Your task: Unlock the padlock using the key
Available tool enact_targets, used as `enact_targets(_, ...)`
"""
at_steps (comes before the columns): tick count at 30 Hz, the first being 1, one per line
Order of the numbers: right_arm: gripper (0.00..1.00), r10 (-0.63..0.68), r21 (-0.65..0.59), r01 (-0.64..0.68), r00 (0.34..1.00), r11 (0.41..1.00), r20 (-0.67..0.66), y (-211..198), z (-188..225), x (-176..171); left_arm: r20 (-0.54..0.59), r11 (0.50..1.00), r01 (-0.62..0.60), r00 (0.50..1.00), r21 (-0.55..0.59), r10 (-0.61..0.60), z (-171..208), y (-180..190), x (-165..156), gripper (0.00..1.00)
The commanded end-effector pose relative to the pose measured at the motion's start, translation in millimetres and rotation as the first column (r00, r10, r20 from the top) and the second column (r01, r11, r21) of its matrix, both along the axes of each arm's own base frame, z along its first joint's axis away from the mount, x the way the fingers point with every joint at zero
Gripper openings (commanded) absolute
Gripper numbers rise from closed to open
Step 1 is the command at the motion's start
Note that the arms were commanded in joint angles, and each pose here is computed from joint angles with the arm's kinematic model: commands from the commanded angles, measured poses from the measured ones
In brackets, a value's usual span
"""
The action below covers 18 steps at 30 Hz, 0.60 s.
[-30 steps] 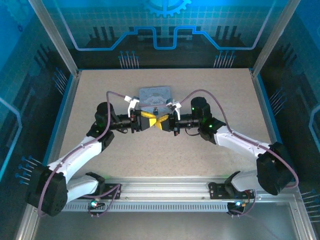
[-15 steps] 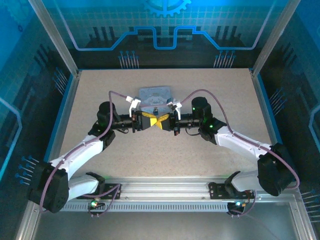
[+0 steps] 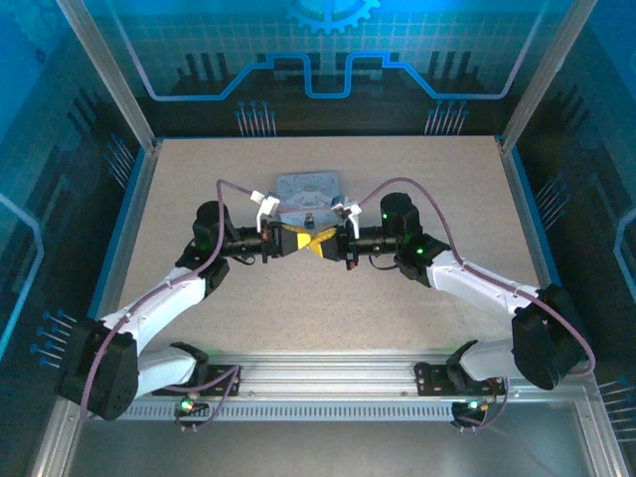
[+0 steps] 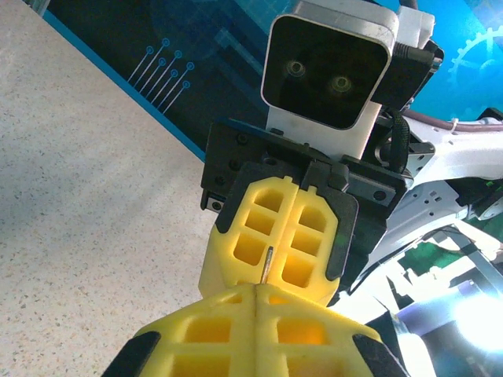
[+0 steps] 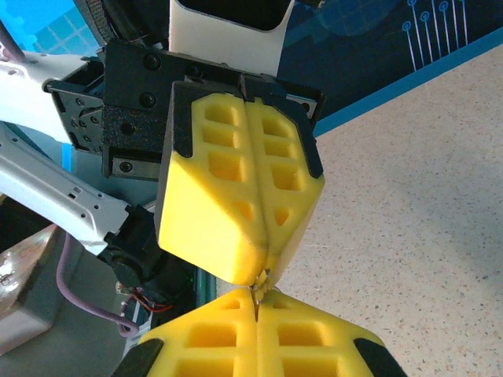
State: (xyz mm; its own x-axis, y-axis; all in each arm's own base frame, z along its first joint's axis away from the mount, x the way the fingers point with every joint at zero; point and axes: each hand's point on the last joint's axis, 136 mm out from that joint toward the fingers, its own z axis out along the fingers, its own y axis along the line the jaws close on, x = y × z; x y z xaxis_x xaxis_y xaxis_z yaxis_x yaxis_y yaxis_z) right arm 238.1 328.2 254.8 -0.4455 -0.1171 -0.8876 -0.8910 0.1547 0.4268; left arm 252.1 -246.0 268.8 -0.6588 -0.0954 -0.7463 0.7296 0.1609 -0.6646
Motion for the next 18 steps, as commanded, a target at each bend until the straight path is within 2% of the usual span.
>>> enact_targets(1, 0.06, -0.002, 0.011, 0.001, 0.999, 1.0, 0.035, 3.3, 11.2, 3.8, 0.005, 0.998, 0.055, 0.998, 0.005, -0.055, -7.2, -3.2, -10.4, 0.0)
enact_targets(4, 0.34, -0.015, -0.024, 0.015, 1.0, 1.0, 0.012, -1.2, 6.4, 3.0, 0.02, 0.999, 0.04, 0.999, 0.016, -0.04, -7.2, -2.2, -9.1, 0.0)
enact_targets(6, 0.45, -0.021, -0.033, 0.022, 1.0, 0.999, 0.016, -6.3, 16.1, 3.8, 0.018, 0.999, 0.027, 0.999, 0.035, -0.028, -9.1, -1.6, -6.4, 0.0)
enact_targets(7, 0.48, -0.032, -0.04, 0.032, 0.999, 0.999, 0.005, -11.8, 17.7, 4.8, 0.015, 0.999, 0.029, 0.999, 0.046, -0.029, -10.3, -1.4, -5.6, 0.0)
enact_targets(13, 0.47, -0.063, 0.01, 0.064, 0.993, 0.998, -0.096, -46.3, 34.7, 11.6, 0.005, 0.997, 0.068, 0.998, 0.047, -0.068, -9.6, -1.4, -5.2, 0.0)
enact_targets(18, 0.39, 0.0, 0.02, 0.004, 0.984, 1.0, -0.178, -37.6, 31.1, 6.0, 0.002, 0.995, 0.093, 0.996, 0.031, -0.093, -6.7, -4.0, -3.8, 0.0)
